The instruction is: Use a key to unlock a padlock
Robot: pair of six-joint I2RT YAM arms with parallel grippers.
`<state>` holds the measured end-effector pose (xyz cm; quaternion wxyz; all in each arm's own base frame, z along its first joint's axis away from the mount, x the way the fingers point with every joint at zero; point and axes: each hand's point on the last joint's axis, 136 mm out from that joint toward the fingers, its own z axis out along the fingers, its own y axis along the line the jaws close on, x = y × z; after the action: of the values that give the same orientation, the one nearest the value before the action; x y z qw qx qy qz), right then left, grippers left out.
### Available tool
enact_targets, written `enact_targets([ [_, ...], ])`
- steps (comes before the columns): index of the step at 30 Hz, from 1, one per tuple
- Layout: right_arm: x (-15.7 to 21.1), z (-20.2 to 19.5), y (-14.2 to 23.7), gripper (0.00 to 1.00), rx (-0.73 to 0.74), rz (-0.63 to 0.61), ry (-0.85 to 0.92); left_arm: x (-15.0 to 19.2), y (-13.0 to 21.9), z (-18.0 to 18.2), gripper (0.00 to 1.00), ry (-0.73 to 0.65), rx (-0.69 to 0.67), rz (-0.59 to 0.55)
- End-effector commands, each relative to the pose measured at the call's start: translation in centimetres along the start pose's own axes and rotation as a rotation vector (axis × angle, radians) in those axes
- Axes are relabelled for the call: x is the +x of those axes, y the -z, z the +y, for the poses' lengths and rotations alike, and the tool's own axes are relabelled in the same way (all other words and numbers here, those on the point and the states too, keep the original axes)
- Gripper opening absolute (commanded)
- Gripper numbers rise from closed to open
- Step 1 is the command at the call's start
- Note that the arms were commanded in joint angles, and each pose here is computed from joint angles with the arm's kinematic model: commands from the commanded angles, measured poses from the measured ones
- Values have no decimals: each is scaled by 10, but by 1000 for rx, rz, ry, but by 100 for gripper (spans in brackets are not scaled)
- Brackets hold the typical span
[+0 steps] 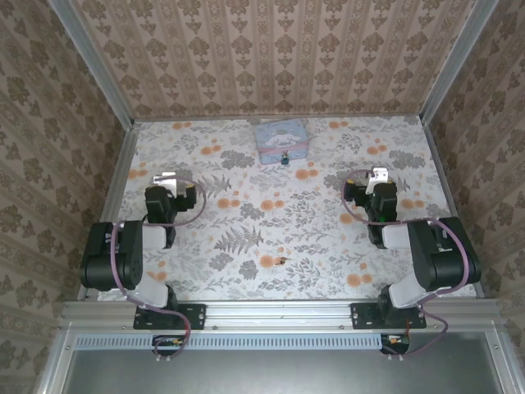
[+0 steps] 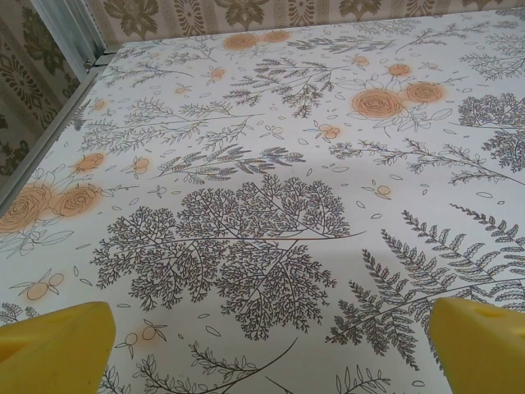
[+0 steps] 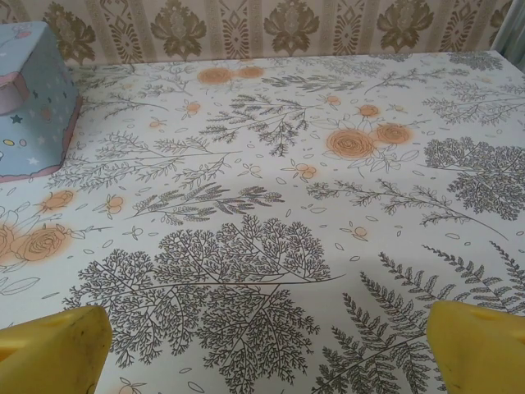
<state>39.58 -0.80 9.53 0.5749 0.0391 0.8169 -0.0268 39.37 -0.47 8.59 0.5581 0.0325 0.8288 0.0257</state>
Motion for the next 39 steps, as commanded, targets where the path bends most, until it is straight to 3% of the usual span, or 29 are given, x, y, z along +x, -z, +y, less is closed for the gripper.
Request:
enact_targets([
  [1,-4,4,-2,100,-30,-6,15,-9,-3,1,100,-16,5,-19],
  [24,-15,-3,7,99,8,-39,-6,-17,5,2,100,-12,2,-44],
  [31,-36,-23,29,100,107,61,-176,-41,3,-2,100,-76,-37,71],
  [35,-49,-4,35,100,-19,76,-201,-54,5,-4,100,-35,-47,121],
  [39,-74,16,39,99,-141,68,-303,-66,5,-10,100,140,-33,211],
])
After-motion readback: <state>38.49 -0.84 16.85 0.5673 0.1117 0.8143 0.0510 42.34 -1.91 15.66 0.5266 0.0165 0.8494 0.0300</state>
